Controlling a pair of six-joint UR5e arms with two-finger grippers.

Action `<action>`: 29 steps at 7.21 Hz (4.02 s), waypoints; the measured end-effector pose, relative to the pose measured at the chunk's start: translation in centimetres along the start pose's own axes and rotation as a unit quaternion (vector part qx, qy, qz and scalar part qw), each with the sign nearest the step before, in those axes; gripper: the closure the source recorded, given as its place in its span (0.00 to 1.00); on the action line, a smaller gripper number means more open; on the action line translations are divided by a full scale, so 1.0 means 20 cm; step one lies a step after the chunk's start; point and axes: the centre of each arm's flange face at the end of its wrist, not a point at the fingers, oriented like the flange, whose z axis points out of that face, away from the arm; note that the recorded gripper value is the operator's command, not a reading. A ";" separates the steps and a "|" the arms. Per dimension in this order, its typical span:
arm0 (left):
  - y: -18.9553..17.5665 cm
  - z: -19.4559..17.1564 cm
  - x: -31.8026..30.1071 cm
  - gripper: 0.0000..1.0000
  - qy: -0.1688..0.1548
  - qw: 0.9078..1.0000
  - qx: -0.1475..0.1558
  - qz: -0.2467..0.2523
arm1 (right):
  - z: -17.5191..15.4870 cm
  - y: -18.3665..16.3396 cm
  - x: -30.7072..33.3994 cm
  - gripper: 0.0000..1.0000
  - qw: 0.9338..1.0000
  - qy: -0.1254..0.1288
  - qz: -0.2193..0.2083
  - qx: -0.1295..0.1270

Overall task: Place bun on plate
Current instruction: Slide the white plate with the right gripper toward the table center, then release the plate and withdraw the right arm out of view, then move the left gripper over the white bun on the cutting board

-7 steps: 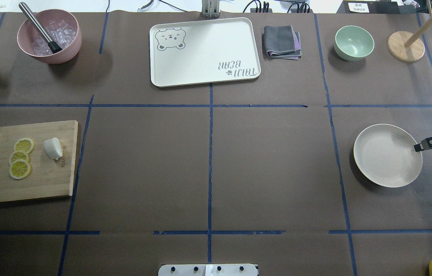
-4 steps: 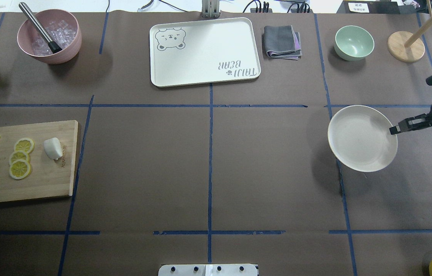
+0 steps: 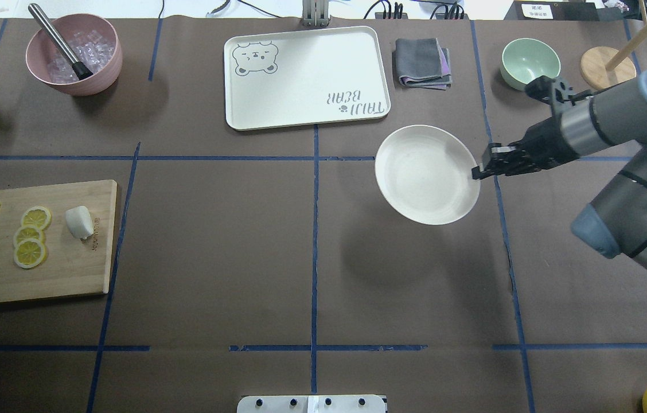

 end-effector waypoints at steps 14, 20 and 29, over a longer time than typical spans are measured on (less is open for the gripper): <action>-0.02 -0.04 0.08 0.00 0.001 1.000 0.007 0.014 | -0.10 -0.27 -0.21 0.00 0.985 0.171 -0.009 -0.020; -0.33 -0.18 0.24 0.00 0.048 0.998 0.038 0.002 | -1.27 -0.36 1.21 0.00 0.948 0.266 -0.156 -0.079; -0.37 0.43 1.60 0.00 0.044 0.999 0.011 -0.028 | -1.65 0.30 1.82 0.00 0.957 0.278 -0.051 -0.067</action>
